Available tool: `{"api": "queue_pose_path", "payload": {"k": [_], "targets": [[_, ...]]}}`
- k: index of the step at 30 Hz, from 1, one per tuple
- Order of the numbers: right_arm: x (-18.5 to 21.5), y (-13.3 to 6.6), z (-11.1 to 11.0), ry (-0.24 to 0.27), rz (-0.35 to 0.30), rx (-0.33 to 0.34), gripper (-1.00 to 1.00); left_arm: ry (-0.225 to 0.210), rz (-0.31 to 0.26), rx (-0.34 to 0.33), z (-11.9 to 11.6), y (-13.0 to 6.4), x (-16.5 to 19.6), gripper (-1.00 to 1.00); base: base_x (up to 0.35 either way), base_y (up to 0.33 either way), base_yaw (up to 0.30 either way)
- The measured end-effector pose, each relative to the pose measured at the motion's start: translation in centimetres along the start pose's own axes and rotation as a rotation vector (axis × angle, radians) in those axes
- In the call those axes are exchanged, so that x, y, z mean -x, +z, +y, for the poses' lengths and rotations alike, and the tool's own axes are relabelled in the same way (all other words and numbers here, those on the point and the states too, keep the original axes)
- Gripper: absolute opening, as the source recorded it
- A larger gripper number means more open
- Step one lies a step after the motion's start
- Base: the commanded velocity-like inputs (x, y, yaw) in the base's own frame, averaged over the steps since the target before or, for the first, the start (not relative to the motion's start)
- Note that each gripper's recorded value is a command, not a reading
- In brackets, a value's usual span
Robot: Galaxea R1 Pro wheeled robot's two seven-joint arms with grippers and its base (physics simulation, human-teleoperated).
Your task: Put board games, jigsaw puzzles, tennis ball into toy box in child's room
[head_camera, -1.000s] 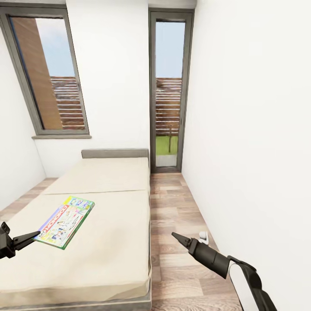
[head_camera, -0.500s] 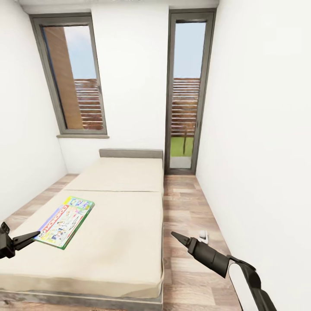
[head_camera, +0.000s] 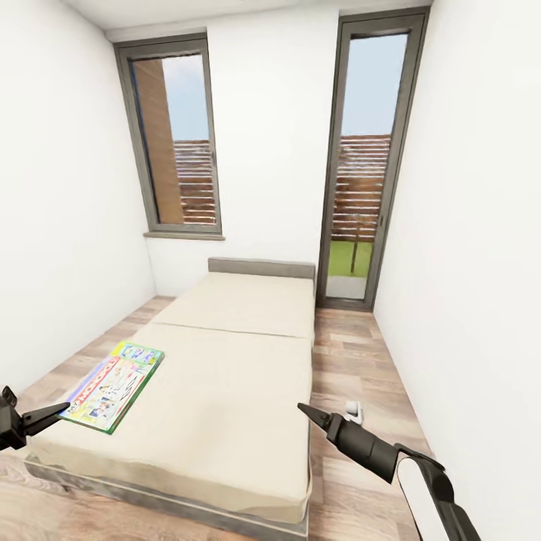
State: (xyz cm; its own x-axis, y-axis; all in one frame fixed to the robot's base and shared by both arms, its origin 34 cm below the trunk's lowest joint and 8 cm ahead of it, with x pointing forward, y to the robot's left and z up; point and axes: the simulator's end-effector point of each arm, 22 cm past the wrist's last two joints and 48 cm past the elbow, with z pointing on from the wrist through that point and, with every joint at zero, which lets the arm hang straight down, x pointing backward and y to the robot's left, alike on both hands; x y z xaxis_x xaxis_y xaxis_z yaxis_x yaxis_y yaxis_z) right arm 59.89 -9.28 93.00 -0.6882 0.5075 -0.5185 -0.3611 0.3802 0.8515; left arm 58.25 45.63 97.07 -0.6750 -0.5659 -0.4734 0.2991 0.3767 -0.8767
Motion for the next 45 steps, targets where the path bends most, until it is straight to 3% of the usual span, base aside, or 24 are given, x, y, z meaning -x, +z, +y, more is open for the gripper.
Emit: {"api": "queue_pose_path", "payload": {"k": [45], "targets": [[2.2,-0.2,6.0,-0.004,0.021,0.007,1.0,0.0,0.001,0.001,-5.7,-0.8,2.7,-1.0,0.0,0.0,0.292]]}}
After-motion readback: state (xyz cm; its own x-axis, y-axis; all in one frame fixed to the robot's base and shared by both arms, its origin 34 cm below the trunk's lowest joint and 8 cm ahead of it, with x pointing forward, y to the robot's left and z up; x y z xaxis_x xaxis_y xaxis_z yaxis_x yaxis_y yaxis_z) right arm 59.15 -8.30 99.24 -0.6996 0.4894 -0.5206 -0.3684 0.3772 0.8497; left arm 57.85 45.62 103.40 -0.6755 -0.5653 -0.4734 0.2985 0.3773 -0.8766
